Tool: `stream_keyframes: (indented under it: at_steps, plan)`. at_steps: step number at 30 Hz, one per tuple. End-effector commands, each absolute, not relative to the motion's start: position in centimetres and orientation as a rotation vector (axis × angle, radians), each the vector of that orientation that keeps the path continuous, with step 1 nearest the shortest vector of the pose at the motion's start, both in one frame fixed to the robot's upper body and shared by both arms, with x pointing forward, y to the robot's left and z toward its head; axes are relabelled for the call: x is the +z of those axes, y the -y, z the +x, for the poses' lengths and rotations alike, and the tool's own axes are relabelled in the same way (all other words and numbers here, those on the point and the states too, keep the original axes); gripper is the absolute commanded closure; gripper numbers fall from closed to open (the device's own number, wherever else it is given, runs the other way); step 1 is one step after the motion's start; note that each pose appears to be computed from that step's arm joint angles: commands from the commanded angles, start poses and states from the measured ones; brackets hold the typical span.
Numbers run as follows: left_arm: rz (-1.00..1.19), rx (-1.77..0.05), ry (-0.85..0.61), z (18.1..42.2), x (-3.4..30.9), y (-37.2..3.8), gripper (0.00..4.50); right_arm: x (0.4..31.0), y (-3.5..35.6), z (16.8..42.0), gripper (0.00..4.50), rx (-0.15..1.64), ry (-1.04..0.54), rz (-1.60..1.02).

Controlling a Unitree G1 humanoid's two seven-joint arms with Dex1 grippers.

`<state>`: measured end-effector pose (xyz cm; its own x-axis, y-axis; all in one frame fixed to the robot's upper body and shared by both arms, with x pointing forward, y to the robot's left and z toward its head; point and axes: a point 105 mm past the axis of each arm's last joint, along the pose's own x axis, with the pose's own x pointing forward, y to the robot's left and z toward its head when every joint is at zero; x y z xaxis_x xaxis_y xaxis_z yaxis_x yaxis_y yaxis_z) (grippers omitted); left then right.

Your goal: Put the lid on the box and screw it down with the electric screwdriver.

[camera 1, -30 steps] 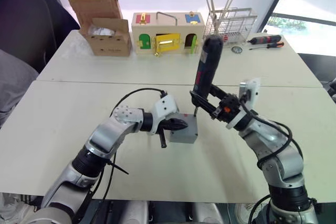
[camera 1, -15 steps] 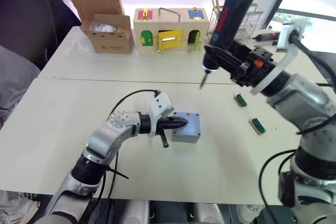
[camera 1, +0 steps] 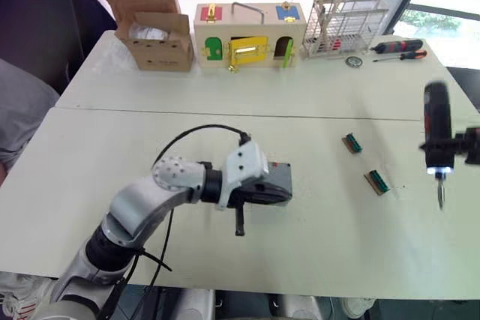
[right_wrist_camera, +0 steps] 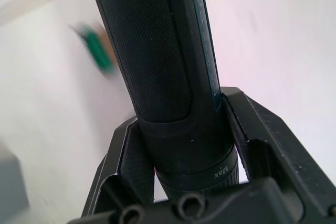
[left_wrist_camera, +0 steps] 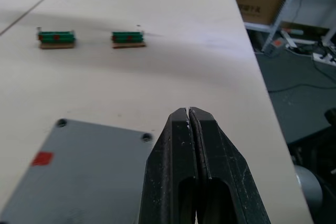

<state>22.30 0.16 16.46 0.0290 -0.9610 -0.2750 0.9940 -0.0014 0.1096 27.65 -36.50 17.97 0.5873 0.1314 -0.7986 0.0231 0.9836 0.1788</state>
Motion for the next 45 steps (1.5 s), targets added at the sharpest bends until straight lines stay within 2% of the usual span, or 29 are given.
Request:
stream_keyframes:
  at_steps: [1, 6, 9, 18, 19, 20, 24, 27, 29, 30, 33, 35, 37, 40, 42, 45]
  plan:
    - [0.361, -1.554, -0.085, 21.3, 16.9, 0.1, 4.50, 18.7, 37.3, 27.8, 2.76, 0.057, -0.944, 0.194]
    - [0.377, -1.552, -0.073, 20.9, 17.0, 0.5, 4.50, 17.6, 37.8, 28.5, 2.76, 0.042, -0.996, 0.216]
    - [0.375, -1.527, -0.079, 21.1, 17.0, 0.6, 4.50, 16.0, 38.2, 29.3, 2.76, 0.012, -1.040, 0.197]
    - [0.398, -1.440, -0.122, 22.5, 16.7, -0.9, 4.50, 13.8, 39.7, 30.0, 2.76, -0.024, -1.097, 0.118]
    - [0.400, -1.420, -0.129, 22.8, 16.6, -1.2, 4.50, 13.8, 39.7, 30.1, 1.74, -0.023, -1.100, 0.118]
    - [0.401, -1.397, -0.131, 23.3, 16.6, -1.5, 4.50, 13.7, 39.7, 30.1, 1.49, -0.023, -1.102, 0.116]
    - [0.347, -1.247, -0.120, 26.0, 16.9, -3.1, 4.50, 14.1, 39.9, 30.6, 0.02, -0.024, -1.071, 0.098]
    - [0.334, -1.143, -0.108, 27.8, 17.0, -4.6, 4.50, 15.5, 40.3, 31.7, 0.02, -0.034, -0.980, 0.055]
    - [0.344, -1.081, -0.101, 28.8, 17.0, -5.7, 4.50, 17.5, 40.7, 32.9, 0.02, -0.038, -0.876, -0.022]
    - [0.359, -1.053, -0.111, 29.2, 16.9, -6.4, 4.50, 19.8, 40.5, 34.1, 0.02, -0.026, -0.758, -0.038]
    - [0.419, -1.048, -0.180, 29.2, 15.9, -8.0, 4.50, 26.1, 36.7, 35.9, 0.02, 0.219, -0.448, -0.124]
    - [0.439, -1.056, -0.215, 29.3, 15.1, -8.6, 4.50, 26.6, 32.3, 35.1, 0.02, 0.469, -0.360, -0.192]
    - [0.447, -1.078, -0.253, 29.1, 14.2, -8.7, 4.50, 24.3, 27.5, 33.0, 0.02, 0.685, -0.378, -0.208]
    - [0.454, -1.101, -0.284, 29.1, 13.2, -8.5, 4.50, 20.6, 23.2, 29.9, 0.02, 0.854, -0.452, -0.250]
    - [0.445, -1.117, -0.303, 29.2, 12.2, -8.0, 4.50, 17.2, 20.5, 27.8, 0.02, 0.961, -0.522, -0.280]
    - [0.396, -1.125, -0.318, 30.0, 11.1, -7.1, 4.50, 13.6, 17.9, 25.8, 0.02, 1.036, -0.578, -0.298]
